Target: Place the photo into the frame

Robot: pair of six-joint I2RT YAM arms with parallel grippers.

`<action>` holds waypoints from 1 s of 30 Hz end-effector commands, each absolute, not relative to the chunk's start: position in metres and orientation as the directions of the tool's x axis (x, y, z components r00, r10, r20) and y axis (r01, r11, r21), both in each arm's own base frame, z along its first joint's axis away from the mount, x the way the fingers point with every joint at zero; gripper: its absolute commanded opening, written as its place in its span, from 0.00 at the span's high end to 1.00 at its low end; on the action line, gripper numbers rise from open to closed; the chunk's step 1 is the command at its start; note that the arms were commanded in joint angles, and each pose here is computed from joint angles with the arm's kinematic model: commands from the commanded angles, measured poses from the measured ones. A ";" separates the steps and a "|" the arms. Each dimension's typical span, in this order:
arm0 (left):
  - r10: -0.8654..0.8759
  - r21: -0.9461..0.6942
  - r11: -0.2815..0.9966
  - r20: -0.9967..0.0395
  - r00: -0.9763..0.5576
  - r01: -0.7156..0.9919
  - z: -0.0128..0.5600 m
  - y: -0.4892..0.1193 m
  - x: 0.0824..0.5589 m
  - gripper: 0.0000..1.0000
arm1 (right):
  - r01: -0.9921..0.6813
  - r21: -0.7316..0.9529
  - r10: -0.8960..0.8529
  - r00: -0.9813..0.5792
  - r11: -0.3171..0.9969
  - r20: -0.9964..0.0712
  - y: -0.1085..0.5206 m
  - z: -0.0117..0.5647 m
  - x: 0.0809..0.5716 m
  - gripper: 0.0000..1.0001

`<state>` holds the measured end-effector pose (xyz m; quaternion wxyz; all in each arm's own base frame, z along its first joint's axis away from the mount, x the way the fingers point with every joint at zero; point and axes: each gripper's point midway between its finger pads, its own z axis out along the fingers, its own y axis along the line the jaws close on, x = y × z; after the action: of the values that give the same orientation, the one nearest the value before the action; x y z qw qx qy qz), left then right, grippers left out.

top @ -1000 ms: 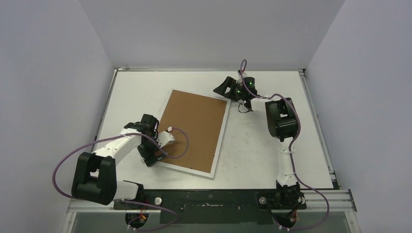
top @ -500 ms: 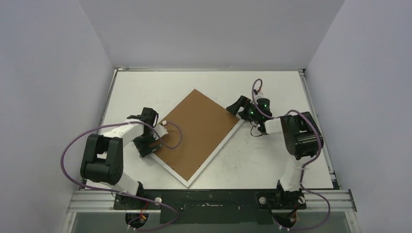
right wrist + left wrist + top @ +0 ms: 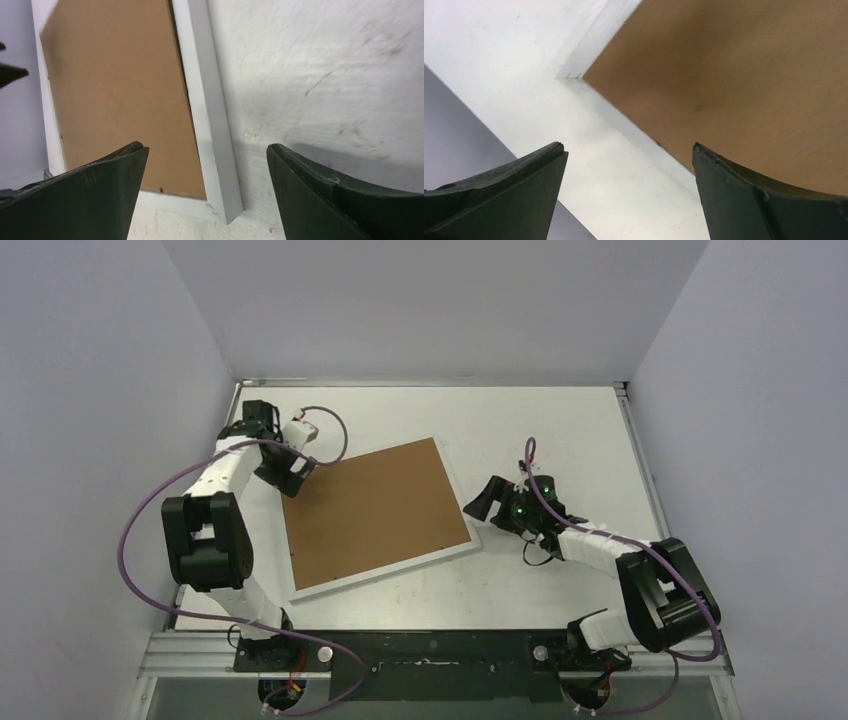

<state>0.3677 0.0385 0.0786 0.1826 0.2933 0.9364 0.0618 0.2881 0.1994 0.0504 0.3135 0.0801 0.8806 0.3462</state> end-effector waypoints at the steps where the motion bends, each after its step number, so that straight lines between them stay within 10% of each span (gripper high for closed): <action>1: 0.420 0.085 0.899 -0.445 -0.791 0.430 0.120 0.044 0.381 0.04 | -0.090 0.636 0.398 -0.711 0.767 -0.580 0.178 0.099 0.330 0.08; 7: 0.231 0.092 0.972 -0.566 -0.791 0.217 0.168 0.060 0.419 0.04 | -0.141 0.642 0.404 -0.672 0.754 -0.621 0.190 0.108 0.391 0.08; 11: 0.132 -0.087 0.980 -0.374 -0.918 0.177 0.104 0.051 0.395 0.04 | -0.178 0.659 0.402 -0.668 0.731 -0.626 0.210 0.106 0.424 0.07; 21: -0.001 -0.209 0.975 -0.323 -0.946 0.070 0.054 0.028 0.392 0.01 | -0.214 0.660 0.355 -0.704 0.720 -0.615 0.243 0.087 0.433 0.06; 30: -0.025 -0.194 0.981 -0.285 -0.958 0.032 0.025 0.037 0.397 0.35 | -0.242 0.685 0.340 -0.727 0.687 -0.597 0.255 0.076 0.430 0.03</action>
<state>0.3785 0.0371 0.0280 0.1204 0.0053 0.9880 -0.0965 0.4173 0.2411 0.0623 0.3462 0.0518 0.8617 0.3673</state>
